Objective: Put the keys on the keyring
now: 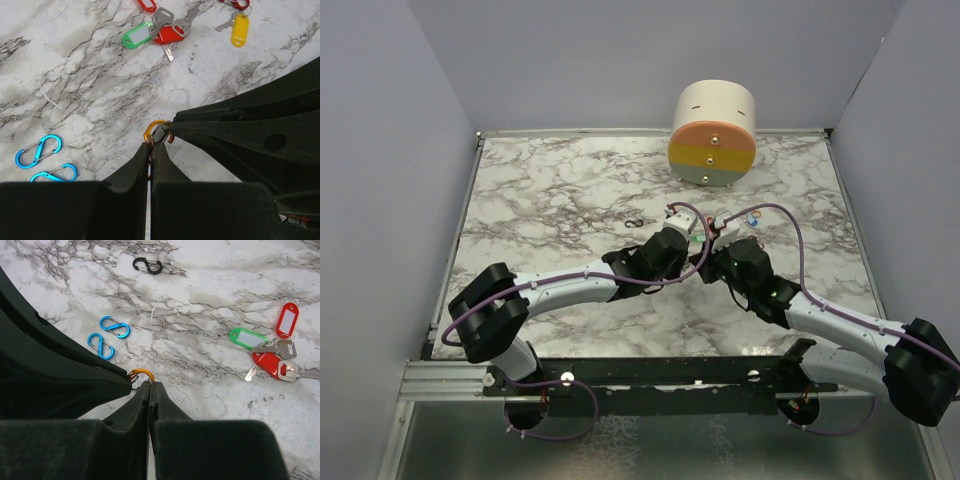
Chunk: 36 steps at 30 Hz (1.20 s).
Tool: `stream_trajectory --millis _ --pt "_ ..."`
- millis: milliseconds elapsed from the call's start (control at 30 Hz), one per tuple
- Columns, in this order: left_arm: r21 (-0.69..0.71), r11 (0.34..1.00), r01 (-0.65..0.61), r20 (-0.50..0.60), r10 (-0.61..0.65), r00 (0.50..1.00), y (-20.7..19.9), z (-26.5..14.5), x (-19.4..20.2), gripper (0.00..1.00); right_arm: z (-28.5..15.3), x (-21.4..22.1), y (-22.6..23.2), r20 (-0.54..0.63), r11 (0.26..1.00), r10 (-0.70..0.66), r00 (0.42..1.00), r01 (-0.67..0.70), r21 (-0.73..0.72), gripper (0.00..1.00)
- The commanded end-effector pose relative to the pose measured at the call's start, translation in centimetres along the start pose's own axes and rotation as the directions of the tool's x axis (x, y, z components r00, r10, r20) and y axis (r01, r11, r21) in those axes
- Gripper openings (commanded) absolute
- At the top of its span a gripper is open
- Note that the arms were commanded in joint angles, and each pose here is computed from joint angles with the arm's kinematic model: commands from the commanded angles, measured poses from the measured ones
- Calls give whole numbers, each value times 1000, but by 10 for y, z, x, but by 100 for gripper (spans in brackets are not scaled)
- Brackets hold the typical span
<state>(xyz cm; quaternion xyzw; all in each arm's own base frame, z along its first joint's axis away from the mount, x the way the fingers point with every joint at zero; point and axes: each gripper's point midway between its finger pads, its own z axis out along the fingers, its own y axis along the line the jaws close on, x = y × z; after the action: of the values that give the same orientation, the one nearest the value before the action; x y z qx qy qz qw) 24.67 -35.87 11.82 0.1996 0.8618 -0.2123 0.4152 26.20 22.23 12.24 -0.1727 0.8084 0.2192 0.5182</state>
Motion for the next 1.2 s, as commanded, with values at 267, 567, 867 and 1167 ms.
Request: stream_trajectory --millis 267,567,867,1167 --pt "23 1000 0 10 0 1000 -2 -10 -5 30 -3 -17 -8 61 998 1 998 -5 57 1" --pt "-33 998 61 78 -59 995 18 -29 -14 68 -7 -19 -15 69 995 11 998 -17 97 1" --pt "-157 973 169 206 -135 969 57 -57 -26 86 -7 -19 -19 66 993 18 998 -26 119 1" --pt "-191 963 188 219 -145 965 69 -62 -22 99 -8 -18 -31 67 979 53 996 -65 192 1"
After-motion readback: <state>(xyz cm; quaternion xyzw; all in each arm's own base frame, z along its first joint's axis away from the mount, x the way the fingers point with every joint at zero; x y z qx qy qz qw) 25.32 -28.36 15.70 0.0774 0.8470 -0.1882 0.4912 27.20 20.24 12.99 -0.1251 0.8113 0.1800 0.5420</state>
